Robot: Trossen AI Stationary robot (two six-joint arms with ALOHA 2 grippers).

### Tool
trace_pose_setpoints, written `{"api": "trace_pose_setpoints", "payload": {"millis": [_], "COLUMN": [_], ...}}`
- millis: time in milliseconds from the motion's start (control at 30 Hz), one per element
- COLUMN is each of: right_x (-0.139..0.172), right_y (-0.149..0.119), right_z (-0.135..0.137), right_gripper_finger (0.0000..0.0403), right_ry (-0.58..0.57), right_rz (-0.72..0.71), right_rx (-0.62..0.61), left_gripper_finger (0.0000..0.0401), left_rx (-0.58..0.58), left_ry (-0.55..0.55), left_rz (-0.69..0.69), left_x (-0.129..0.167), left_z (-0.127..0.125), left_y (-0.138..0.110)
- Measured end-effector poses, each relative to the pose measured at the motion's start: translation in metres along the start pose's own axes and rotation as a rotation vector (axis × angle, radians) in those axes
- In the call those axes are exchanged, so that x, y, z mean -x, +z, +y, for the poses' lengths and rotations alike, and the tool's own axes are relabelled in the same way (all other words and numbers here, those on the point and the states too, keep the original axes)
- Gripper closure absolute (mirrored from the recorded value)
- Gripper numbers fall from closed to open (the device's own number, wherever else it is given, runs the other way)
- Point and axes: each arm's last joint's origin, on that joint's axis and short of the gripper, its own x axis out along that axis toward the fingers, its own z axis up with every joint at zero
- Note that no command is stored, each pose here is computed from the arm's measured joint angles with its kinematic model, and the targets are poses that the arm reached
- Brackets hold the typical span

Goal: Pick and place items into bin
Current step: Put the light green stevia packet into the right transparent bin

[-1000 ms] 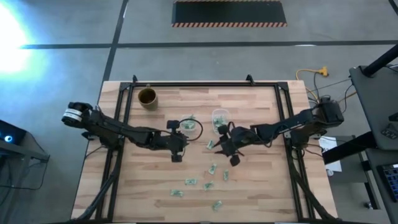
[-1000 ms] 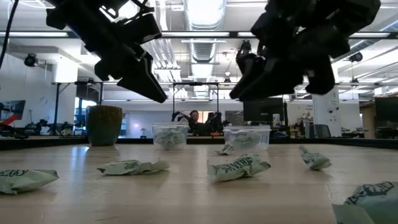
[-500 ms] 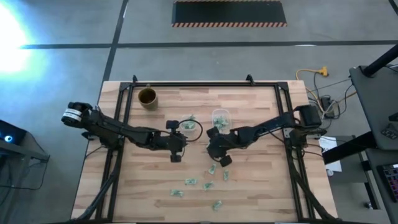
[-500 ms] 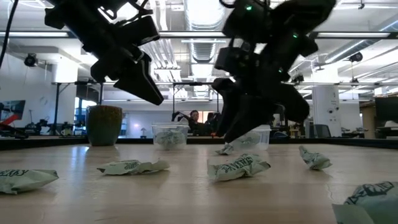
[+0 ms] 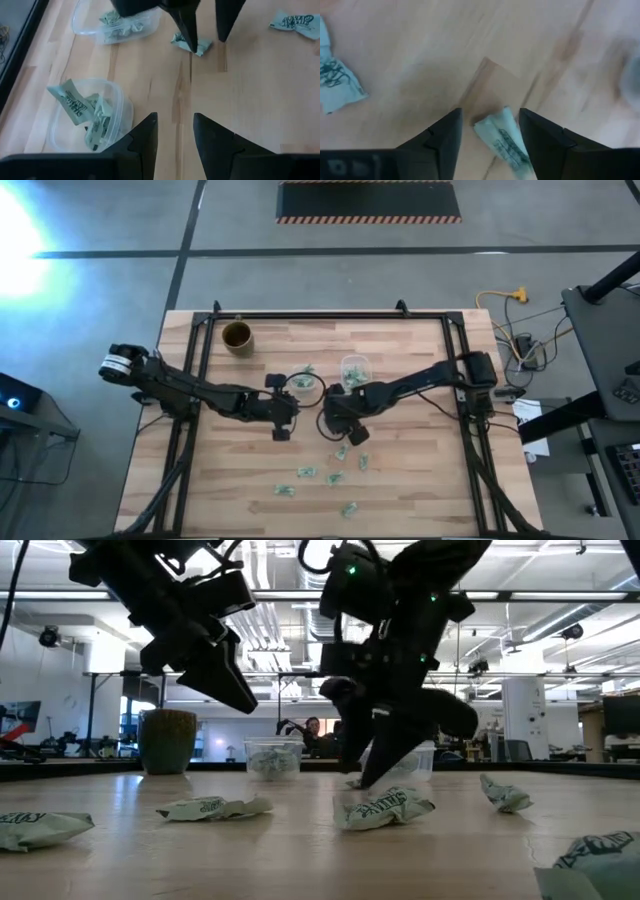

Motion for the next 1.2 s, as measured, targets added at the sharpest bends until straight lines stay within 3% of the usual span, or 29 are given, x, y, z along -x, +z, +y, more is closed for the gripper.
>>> {"api": "trace_pose_setpoints", "payload": {"millis": [233, 600, 1200], "right_x": [-0.008, 0.012, 0.009], "right_y": [0.002, -0.010, -0.015], "right_z": [-0.002, -0.016, -0.021], "right_gripper_finger": [0.0193, 0.0193, 0.0200], "right_ry": [0.003, 0.001, 0.025], "right_rz": [0.050, 0.102, 0.096], "right_rx": [0.011, -0.024, -0.002], "left_gripper_finger": [0.0292, 0.0292, 0.0292], "left_rx": [-0.007, -0.006, -0.001], "left_ry": [0.000, -0.001, -0.001], "left_rz": [0.018, 0.017, 0.006], "left_x": [0.000, 0.000, 0.000], "left_z": [0.000, -0.001, -0.001], "left_y": [-0.002, -0.003, -0.001]}}
